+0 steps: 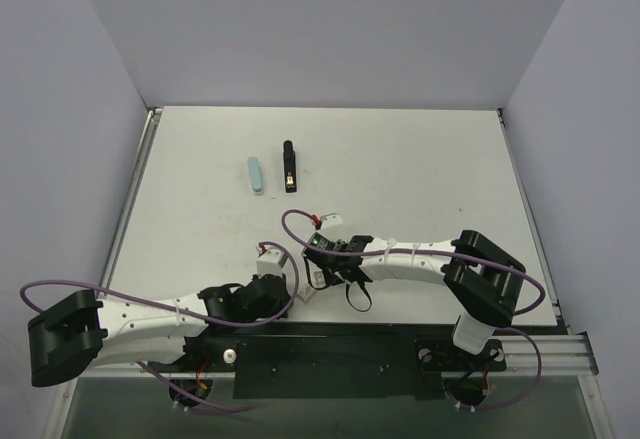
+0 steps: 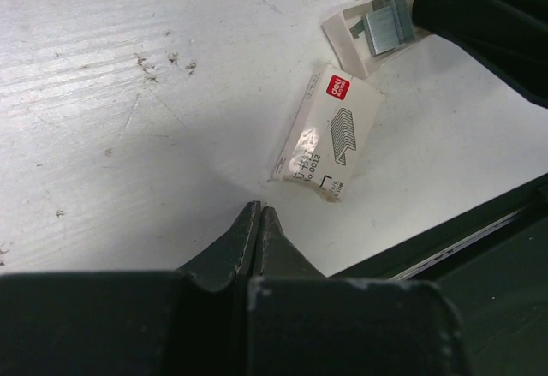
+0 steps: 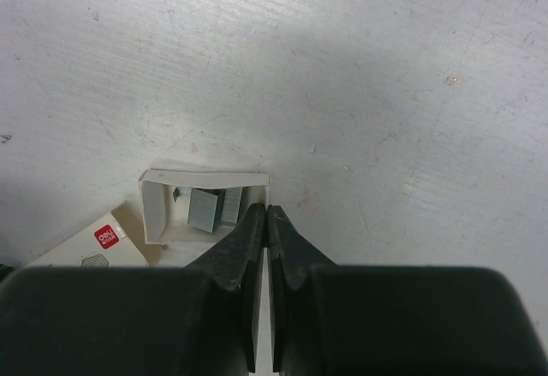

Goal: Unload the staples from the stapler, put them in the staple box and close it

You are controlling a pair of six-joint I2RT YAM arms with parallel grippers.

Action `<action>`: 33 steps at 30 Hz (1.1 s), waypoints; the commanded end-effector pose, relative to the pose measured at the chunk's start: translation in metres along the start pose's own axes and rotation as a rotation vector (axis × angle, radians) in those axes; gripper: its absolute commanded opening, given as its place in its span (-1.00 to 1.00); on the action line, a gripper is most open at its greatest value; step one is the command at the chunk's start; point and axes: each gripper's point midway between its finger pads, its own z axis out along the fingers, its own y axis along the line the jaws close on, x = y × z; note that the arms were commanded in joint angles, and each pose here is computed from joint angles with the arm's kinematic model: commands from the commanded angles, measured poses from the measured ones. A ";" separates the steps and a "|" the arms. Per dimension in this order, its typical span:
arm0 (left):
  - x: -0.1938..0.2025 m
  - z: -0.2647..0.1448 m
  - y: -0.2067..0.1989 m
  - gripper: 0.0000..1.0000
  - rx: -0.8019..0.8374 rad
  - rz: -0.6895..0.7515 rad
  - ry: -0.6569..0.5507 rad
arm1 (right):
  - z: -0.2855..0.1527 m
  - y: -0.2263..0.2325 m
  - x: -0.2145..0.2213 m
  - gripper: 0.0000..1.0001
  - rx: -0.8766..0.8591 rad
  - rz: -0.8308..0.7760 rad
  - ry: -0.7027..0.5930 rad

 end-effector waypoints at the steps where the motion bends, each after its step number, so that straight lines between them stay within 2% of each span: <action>1: -0.013 0.000 -0.023 -1.00 0.065 -0.022 -0.024 | -0.006 0.001 -0.003 -1.00 0.013 -0.015 -0.014; 24: -0.008 0.011 -0.025 -1.00 0.057 -0.031 -0.013 | -0.022 -0.014 0.025 -1.00 0.046 -0.044 -0.012; 33: -0.009 0.011 -0.026 -1.00 0.052 -0.030 -0.015 | -0.023 -0.004 0.034 -1.00 0.041 -0.055 -0.014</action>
